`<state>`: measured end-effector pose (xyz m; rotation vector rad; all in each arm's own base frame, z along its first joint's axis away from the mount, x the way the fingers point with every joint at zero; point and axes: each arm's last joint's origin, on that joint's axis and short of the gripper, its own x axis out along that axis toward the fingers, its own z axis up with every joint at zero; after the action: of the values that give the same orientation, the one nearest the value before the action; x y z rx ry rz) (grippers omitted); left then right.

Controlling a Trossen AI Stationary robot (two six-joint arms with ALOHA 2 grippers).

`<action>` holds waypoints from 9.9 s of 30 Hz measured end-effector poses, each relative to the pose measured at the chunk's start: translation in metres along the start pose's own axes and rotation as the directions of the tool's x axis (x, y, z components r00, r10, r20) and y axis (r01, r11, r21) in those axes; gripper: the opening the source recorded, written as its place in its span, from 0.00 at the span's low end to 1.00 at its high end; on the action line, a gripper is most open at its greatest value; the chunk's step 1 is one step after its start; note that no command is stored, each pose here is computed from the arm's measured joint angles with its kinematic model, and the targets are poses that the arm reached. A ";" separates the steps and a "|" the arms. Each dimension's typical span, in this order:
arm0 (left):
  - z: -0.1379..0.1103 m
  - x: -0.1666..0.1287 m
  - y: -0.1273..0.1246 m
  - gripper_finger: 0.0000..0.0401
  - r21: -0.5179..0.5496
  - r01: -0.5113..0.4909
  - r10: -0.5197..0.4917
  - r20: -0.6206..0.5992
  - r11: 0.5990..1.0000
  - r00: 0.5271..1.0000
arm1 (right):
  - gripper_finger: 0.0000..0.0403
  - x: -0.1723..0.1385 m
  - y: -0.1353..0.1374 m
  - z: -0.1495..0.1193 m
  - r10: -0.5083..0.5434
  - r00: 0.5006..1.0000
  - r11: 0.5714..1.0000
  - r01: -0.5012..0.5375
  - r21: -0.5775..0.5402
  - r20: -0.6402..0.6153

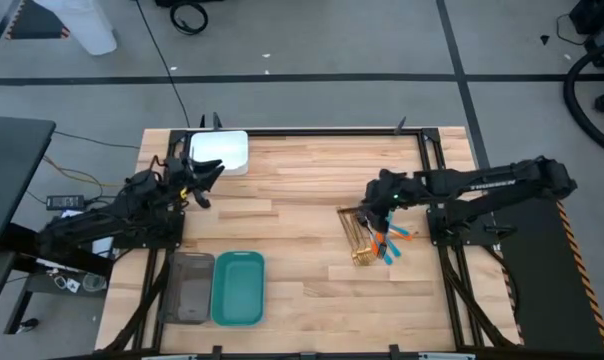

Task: Sort silverware by color (type)
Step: Put the blue fork into the green bin

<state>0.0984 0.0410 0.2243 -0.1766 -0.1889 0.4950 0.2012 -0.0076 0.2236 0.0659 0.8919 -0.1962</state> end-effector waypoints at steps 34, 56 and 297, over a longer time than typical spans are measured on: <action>-0.008 0.006 -0.002 0.27 -0.209 0.042 -0.071 -0.131 0.977 0.989 | 0.31 0.050 0.068 -0.028 -0.240 0.700 0.474 -0.520 -0.710 -0.673; -0.009 0.006 -0.002 0.27 -0.199 0.037 -0.068 -0.149 0.979 0.987 | 0.29 0.066 0.067 -0.048 -0.270 0.718 0.392 -0.526 -0.755 -0.641; -0.034 0.025 -0.132 0.04 -0.043 0.863 -0.799 -0.404 0.503 0.446 | 0.40 0.072 0.115 0.207 0.580 0.729 0.763 -0.329 -0.557 0.364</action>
<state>0.1876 -0.0652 0.2234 0.0141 0.1651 -0.5558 0.4263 0.0666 0.2949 -0.1997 0.3277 0.4747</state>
